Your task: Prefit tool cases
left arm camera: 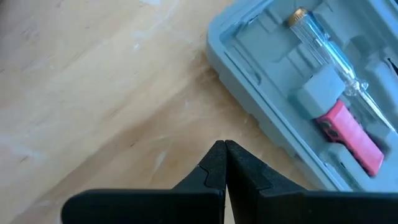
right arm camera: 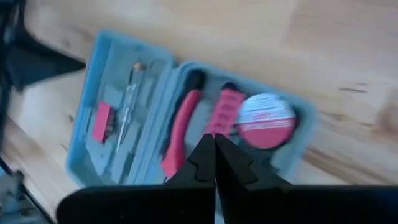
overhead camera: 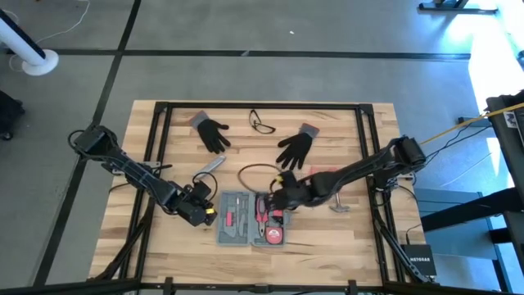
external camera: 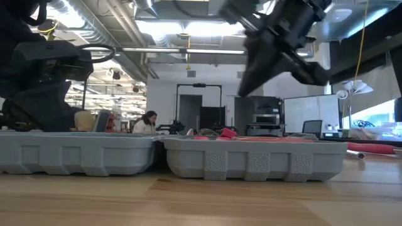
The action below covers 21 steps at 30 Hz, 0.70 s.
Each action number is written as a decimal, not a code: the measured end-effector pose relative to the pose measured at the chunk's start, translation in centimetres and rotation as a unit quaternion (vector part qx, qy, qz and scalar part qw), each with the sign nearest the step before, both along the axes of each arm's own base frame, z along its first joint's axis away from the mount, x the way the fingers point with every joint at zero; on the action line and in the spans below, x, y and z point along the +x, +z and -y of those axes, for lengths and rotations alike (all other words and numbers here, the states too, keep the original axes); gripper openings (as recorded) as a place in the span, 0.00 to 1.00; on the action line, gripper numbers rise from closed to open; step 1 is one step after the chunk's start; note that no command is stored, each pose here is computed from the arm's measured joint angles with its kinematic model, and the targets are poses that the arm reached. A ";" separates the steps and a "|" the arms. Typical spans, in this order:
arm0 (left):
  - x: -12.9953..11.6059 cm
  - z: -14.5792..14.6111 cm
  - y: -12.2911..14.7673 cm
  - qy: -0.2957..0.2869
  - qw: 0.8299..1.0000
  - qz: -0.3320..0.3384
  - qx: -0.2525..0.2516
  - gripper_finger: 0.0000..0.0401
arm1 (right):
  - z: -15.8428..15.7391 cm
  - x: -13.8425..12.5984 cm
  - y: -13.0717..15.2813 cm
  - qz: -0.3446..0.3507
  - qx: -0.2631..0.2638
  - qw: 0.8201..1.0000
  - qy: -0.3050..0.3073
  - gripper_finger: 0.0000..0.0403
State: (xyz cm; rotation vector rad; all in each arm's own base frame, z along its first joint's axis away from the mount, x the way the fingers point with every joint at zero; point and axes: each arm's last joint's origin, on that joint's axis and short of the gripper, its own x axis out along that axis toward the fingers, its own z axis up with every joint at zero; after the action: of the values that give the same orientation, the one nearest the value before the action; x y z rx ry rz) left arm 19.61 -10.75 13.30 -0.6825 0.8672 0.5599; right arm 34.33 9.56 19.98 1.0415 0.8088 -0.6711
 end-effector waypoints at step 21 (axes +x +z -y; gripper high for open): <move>0.1 0.1 0.0 -0.012 1.000 -0.005 -0.012 0.00 | -0.4 5.7 -1.8 -0.133 -0.028 0.991 0.006 0.58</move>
State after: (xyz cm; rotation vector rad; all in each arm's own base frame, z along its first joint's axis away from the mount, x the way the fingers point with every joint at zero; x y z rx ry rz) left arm 19.70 -10.82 13.29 -0.6896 0.8915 0.5324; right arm 40.00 9.96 18.16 0.9068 1.0205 -0.8282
